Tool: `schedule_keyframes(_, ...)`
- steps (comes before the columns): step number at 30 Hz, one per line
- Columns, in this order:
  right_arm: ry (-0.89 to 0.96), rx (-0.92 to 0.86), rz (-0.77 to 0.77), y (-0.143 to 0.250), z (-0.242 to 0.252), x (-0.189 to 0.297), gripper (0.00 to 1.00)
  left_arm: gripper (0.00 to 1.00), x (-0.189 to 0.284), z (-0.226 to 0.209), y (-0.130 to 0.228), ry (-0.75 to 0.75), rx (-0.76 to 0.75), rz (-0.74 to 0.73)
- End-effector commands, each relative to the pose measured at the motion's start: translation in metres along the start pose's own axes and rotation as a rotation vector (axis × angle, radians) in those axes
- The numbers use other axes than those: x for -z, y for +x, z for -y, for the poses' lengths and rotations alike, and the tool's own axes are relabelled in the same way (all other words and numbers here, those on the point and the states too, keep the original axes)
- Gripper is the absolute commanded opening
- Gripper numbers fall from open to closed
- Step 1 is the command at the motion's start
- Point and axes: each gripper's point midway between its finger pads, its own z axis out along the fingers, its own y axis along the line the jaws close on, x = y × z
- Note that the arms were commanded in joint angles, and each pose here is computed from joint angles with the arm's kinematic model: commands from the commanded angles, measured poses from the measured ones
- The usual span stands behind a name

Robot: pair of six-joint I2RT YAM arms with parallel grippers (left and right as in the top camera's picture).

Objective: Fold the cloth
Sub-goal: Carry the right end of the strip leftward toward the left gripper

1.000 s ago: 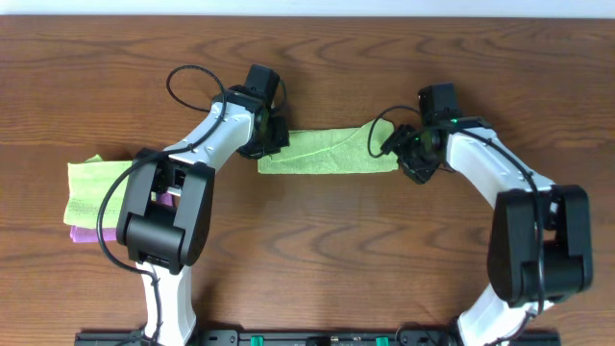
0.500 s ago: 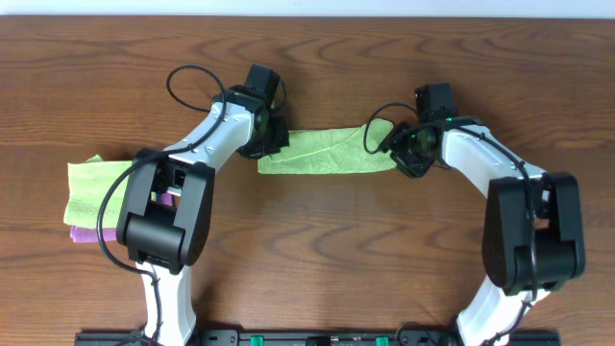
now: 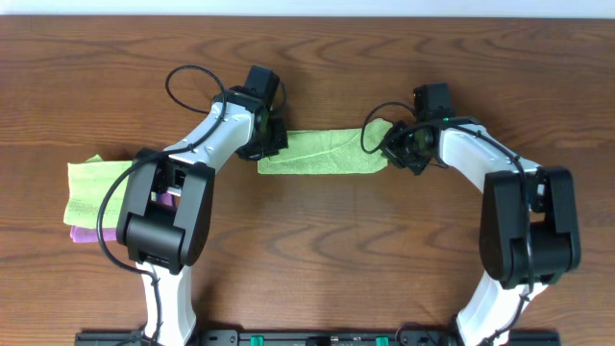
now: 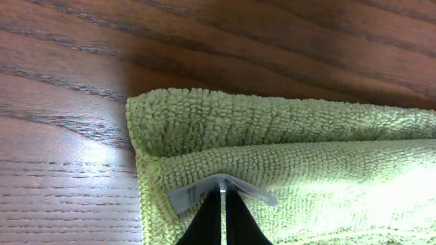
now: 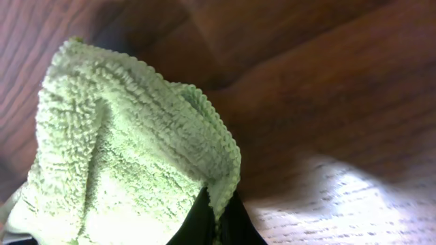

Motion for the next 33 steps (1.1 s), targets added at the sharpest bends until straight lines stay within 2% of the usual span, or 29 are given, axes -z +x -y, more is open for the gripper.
schedule_keyframes(1, -0.002, 0.073, -0.042, 0.013, -0.001, -0.010, 0.01, 0.06, 0.003, -0.003, -0.005, -0.019, -0.013, 0.017)
schedule_keyframes(13, -0.066, 0.304, -0.020, 0.044, -0.064, 0.007, 0.01, 0.06, 0.003, -0.007, -0.005, -0.043, -0.010, 0.021)
schedule_keyframes(21, -0.012, 0.378, 0.057, 0.029, -0.078, 0.038, 0.01, 0.06, 0.003, -0.012, -0.004, -0.068, -0.009, 0.020)
schedule_keyframes(27, -0.060, 0.413, 0.106, 0.024, -0.096, 0.060, 0.01, 0.06, 0.003, -0.012, -0.005, -0.067, -0.002, 0.021)
schedule_keyframes(33, -0.108, 0.434, 0.088, 0.032, -0.112, 0.066, 0.01, 0.06, 0.003, -0.012, -0.004, -0.067, -0.002, 0.021)
